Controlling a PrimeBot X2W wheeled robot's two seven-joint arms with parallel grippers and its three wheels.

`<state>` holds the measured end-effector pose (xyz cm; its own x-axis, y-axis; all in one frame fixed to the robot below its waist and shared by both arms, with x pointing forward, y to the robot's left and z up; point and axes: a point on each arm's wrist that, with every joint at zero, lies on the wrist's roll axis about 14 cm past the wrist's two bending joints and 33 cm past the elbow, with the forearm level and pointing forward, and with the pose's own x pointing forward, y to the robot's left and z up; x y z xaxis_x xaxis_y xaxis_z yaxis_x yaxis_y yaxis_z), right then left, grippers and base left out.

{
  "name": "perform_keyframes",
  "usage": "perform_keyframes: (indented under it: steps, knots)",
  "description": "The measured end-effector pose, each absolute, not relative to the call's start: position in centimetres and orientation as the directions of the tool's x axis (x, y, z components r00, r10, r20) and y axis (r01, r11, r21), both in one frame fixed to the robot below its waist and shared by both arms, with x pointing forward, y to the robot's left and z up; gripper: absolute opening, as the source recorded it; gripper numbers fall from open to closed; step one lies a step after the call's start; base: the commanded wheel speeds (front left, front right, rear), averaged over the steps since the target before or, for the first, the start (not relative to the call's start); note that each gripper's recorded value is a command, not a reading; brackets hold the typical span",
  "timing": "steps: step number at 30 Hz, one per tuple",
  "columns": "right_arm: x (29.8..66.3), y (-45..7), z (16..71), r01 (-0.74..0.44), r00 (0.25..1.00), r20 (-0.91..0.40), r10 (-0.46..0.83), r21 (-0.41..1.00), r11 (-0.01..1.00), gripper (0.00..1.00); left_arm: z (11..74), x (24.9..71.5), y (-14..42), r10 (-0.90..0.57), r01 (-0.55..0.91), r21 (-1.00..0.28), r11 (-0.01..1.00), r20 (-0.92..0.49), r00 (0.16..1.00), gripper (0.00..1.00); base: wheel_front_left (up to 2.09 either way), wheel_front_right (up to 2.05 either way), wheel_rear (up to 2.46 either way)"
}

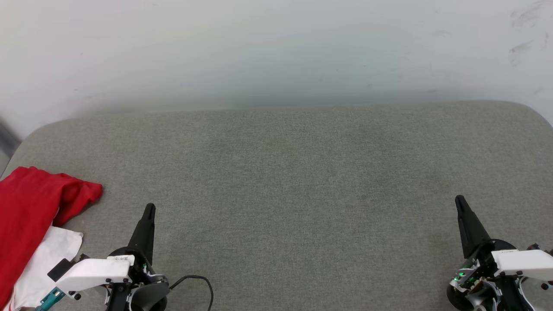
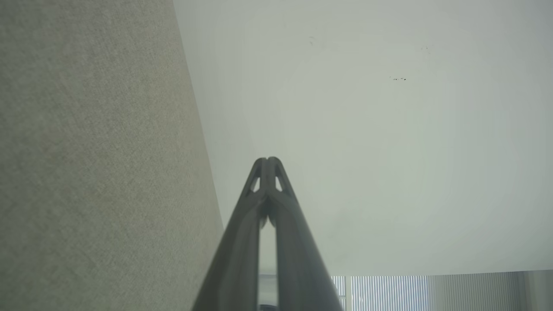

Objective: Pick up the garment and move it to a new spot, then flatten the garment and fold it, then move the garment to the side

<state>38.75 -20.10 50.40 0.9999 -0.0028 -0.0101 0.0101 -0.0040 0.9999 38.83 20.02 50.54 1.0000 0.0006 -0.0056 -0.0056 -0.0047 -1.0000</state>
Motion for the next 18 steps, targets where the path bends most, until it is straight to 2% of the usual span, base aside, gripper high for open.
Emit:
perform_keyframes:
  steps: [18]
  knots:
    - [38.75, -20.1, 50.4, 0.01, 1.0, -0.01, -0.003, 1.0, -0.004, 0.0, 50.54, 38.83, 20.01, 0.0, -0.006, -1.0, -0.005, -0.006, 1.0, 0.0, 0.0, 0.0, 0.0]
